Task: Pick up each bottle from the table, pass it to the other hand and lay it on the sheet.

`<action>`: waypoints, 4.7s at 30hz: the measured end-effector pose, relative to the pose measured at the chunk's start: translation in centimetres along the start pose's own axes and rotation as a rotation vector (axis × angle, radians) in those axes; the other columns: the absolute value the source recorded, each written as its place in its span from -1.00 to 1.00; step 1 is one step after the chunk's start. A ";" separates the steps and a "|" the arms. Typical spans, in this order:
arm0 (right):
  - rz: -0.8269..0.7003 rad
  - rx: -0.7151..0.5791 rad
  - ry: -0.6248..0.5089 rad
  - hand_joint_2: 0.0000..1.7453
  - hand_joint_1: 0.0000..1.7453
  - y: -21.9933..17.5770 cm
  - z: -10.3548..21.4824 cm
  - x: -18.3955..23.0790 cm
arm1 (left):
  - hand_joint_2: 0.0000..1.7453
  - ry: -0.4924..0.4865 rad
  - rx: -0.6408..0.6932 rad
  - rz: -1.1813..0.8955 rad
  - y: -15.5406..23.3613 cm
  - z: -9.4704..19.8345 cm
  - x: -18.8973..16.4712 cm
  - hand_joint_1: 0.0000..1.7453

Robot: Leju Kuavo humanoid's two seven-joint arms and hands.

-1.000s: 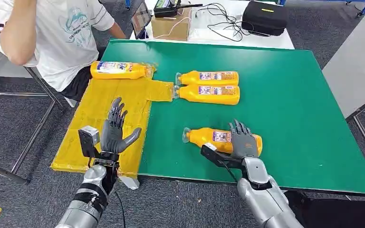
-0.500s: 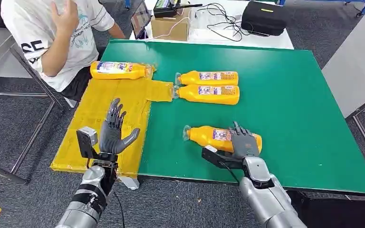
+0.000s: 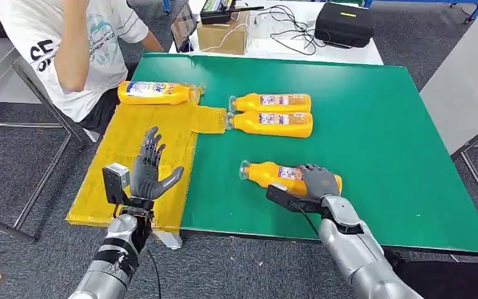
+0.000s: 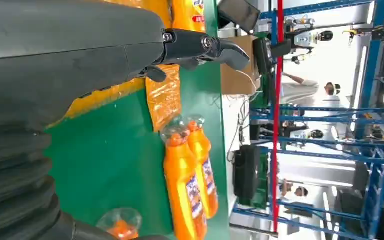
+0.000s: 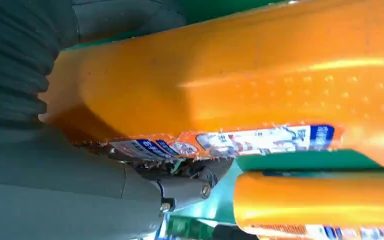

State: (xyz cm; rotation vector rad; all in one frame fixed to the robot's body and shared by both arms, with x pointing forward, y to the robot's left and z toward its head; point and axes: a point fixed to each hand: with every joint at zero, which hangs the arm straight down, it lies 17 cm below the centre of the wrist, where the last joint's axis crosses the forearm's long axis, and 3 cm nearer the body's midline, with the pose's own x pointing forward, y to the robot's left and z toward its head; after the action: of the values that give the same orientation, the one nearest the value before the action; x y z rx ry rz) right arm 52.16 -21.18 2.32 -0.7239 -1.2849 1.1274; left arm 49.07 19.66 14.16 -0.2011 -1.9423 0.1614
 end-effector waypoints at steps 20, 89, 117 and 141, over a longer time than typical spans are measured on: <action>-0.175 -0.087 -0.077 1.00 1.00 -0.5 -0.2 5.1 | 1.00 0.046 -0.001 -0.042 -0.2 -0.3 -1.3 -1.00; -0.628 -0.284 -0.367 1.00 1.00 -1.9 2.9 23.3 | 1.00 0.015 -0.182 0.233 -10.9 -2.5 4.4 1.00; -0.734 -0.384 -0.367 1.00 -1.00 -5.1 3.2 22.2 | 1.00 0.078 -0.187 0.386 -10.0 -2.9 3.9 1.00; -0.967 -0.542 -0.364 1.00 -1.00 -10.8 3.5 18.0 | 1.00 -0.181 -0.161 -0.687 -1.0 -9.5 6.2 1.00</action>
State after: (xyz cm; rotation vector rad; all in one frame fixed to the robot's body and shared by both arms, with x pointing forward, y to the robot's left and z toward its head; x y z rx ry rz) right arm 49.81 -8.67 19.36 -0.1834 -1.9732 0.1045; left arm 55.63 20.23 23.47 0.3910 -2.0946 -0.4438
